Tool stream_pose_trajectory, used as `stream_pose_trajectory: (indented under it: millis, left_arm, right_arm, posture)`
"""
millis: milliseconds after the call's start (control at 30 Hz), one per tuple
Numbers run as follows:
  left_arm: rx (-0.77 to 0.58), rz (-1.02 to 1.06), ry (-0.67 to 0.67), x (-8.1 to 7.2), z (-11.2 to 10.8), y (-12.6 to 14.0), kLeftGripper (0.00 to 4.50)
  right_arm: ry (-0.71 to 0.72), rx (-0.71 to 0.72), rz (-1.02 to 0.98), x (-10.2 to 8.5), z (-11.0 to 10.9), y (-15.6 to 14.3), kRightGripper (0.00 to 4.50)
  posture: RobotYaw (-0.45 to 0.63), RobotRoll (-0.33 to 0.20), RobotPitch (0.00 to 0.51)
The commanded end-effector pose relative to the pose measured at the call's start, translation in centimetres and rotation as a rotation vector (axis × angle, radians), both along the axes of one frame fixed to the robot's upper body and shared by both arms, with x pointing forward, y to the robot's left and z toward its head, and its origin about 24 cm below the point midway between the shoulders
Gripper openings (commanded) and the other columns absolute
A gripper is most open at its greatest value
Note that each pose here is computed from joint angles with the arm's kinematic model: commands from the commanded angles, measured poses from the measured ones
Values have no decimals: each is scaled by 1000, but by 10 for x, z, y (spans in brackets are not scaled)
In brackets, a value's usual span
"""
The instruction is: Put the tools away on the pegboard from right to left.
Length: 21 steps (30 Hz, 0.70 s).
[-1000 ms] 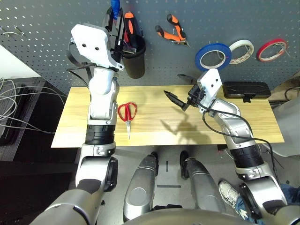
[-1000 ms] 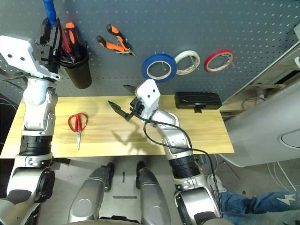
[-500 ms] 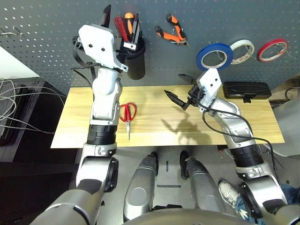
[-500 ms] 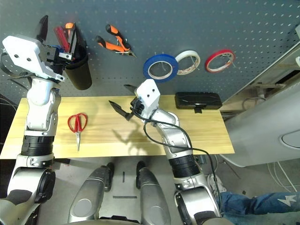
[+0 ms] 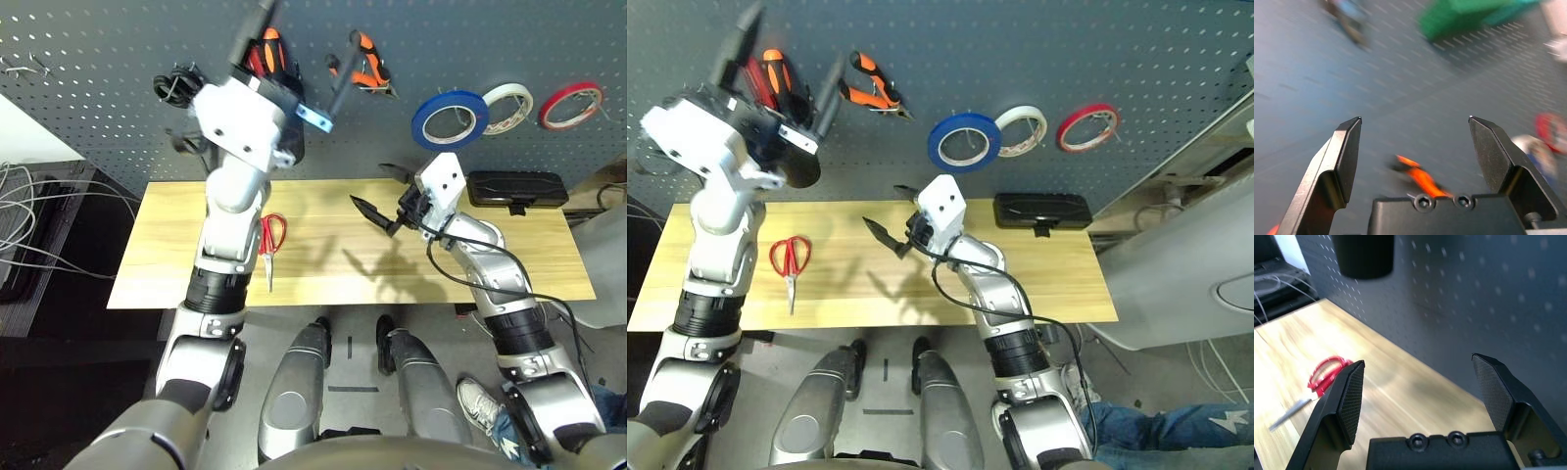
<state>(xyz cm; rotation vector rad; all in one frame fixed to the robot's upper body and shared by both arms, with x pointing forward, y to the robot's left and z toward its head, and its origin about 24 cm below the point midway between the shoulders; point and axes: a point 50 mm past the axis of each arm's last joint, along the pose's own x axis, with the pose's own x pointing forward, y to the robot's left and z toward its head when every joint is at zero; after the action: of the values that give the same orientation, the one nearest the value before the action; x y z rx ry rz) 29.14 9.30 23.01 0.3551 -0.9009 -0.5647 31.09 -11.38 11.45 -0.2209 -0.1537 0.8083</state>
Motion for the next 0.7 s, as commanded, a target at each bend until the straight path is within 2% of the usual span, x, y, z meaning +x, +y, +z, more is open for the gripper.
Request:
stream_pose_trajectory:
  millis: [33, 200, 367, 433, 533, 700]
  left_arm:
    - [79, -77, 135, -1, -23, -15, 4471]
    - [150, -70, 338, 6, -58, -19, 4471]
    - [239, 20, 558, 17, -97, -13, 4471]
    - [269, 79, 671, 21, -116, -7, 4471]
    - [285, 128, 737, 23, -130, 0, 4471]
    - [319, 271, 941, 23, -168, 24, 4471]
  right_arm:
    - [-20, -9, 5, -3, -3, -3, 4500]
    - [-37, -24, 5, -5, -4, -11, 4500]
    - [6, -105, -40, -7, -21, -28, 4500]
    - [37, -157, -76, -8, -29, -36, 4500]
    - [62, -210, -119, -8, -37, -44, 4500]
    - [76, -192, -116, -7, -34, -38, 4500]
  posture:
    - [151, 0, 274]
    - [144, 0, 272]
    - [140, 0, 268]
    - [136, 0, 269]
    - [135, 0, 267]
    - [127, 0, 263]
